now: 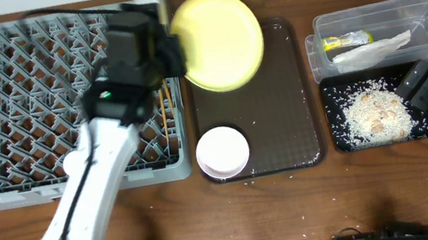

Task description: Sort waste into correct bins and load items into the dishwasher

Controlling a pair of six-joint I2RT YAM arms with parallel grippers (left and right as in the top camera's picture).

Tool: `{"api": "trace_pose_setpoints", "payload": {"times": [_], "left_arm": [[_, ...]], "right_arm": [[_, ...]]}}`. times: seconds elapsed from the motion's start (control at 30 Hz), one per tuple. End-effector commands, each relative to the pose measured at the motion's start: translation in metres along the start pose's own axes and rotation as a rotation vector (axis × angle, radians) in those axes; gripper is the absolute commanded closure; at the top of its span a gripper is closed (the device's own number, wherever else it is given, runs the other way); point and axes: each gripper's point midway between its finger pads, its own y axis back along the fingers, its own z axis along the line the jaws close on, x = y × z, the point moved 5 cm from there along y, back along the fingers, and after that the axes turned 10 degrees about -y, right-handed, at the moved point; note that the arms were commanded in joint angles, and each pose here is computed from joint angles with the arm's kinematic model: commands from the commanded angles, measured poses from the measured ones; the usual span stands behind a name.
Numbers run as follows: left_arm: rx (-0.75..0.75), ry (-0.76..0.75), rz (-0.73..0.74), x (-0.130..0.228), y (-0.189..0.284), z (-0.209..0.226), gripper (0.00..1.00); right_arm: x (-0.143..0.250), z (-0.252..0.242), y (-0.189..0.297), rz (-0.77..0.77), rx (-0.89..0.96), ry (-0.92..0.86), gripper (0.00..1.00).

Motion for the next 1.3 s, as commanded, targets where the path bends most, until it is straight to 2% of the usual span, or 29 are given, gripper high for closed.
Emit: {"api": "trace_pose_setpoints", "payload": {"times": [0.0,0.13,0.27,0.37,0.47,0.53,0.57,0.6,0.63,0.8,0.93,1.17,1.27], "left_arm": [[0.031,-0.041,0.124,0.032,-0.051,-0.018,0.93],[0.049,-0.029,0.204,0.06,-0.091,-0.027,0.92],[0.128,-0.029,0.267,0.085,-0.119,-0.043,0.93],[0.132,-0.036,0.312,0.1,-0.129,-0.048,0.92],[0.137,-0.039,0.312,0.1,-0.129,-0.05,0.92],[0.162,-0.038,0.3,0.095,-0.125,-0.054,0.91],[0.178,-0.036,0.294,0.093,-0.122,-0.056,0.76],[0.196,-0.035,0.288,0.09,-0.119,-0.058,0.67],[0.208,-0.033,0.283,0.087,-0.115,-0.06,0.66],[0.212,-0.034,0.267,0.071,-0.082,-0.061,0.66],[0.204,-0.029,0.326,0.073,-0.049,-0.06,0.65],[0.162,-0.025,0.631,0.128,-0.021,-0.059,0.6],[-0.012,-0.101,0.7,0.143,-0.019,-0.042,0.59]], "right_arm": [[-0.002,-0.002,0.0,-0.008,0.011,-0.02,0.01],[-0.002,-0.002,0.0,-0.008,0.011,-0.02,0.01],[-0.002,-0.002,0.0,-0.008,0.011,-0.02,0.01],[-0.002,-0.002,0.0,-0.008,0.011,-0.02,0.01],[-0.002,-0.002,0.0,-0.008,0.011,-0.02,0.01],[-0.002,-0.002,0.0,-0.008,0.011,-0.02,0.01],[-0.002,-0.002,0.0,-0.008,0.011,-0.02,0.01],[-0.002,-0.002,0.0,-0.008,0.011,-0.02,0.01],[-0.002,-0.002,0.0,-0.008,0.011,-0.02,0.01],[-0.002,-0.002,0.0,-0.008,0.011,-0.02,0.01],[-0.002,-0.002,0.0,-0.008,0.011,-0.02,0.01],[-0.002,-0.002,0.0,-0.008,0.011,-0.02,0.01],[-0.002,-0.002,0.0,-0.008,0.011,-0.02,0.01]]}}
